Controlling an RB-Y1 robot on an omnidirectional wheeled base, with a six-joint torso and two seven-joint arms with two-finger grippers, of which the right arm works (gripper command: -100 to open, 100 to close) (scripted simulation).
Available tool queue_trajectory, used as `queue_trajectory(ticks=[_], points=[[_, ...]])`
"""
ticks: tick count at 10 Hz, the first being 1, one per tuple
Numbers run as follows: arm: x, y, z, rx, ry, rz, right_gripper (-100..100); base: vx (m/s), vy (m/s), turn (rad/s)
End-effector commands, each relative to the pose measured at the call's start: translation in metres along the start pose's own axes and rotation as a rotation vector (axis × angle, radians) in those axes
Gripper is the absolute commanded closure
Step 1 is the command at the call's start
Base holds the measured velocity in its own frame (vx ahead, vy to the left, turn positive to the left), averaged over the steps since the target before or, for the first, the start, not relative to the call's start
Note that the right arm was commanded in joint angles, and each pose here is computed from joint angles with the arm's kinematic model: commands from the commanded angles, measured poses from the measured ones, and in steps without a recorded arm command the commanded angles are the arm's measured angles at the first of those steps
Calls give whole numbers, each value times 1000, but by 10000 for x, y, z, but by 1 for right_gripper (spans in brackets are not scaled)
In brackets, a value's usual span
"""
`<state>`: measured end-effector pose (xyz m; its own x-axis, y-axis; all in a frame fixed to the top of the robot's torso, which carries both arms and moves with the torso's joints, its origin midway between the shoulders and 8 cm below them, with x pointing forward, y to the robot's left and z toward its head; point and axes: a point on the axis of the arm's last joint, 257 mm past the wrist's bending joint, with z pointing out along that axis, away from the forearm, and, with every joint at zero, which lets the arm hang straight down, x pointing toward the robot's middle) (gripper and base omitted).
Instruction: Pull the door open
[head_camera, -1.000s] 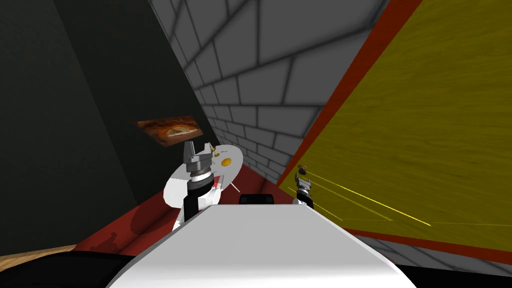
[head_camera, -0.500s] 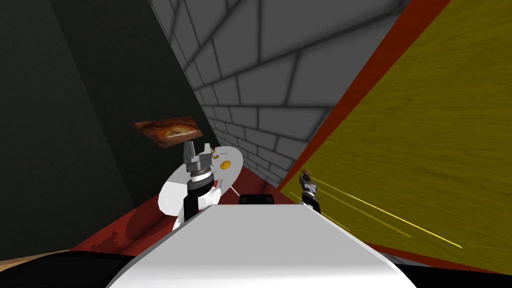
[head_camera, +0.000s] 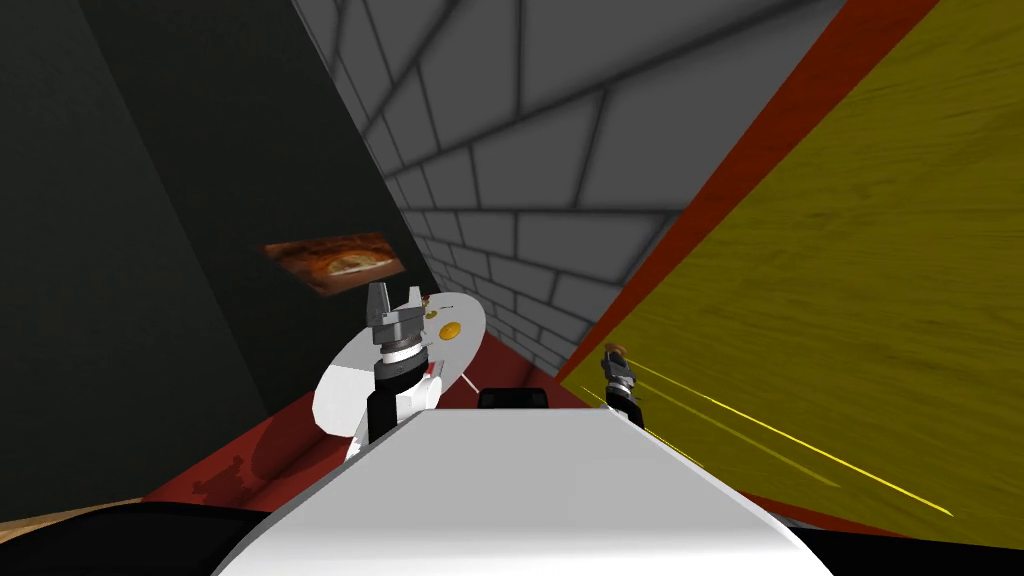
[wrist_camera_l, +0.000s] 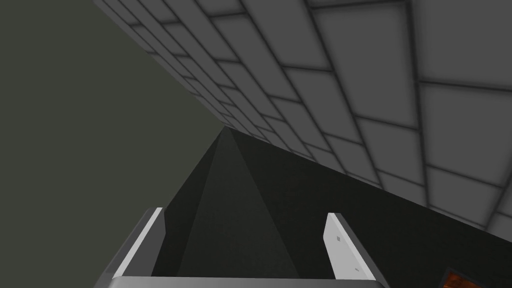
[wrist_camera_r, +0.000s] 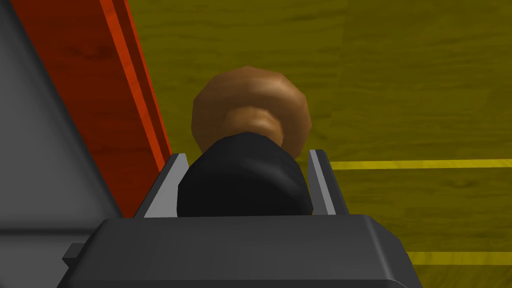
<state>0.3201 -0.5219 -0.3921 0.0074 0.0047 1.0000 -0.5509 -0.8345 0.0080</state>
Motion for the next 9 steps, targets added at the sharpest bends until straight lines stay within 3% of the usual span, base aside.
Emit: queue_trajectory(ticks=[1,3,9], points=[[-2,2,-5,-1,0,1,100,-10,2,4],[-2,2,-5,-1,0,1,100,0,0,0],[6,-331,-111,118,4,4,100,-203,6,63]])
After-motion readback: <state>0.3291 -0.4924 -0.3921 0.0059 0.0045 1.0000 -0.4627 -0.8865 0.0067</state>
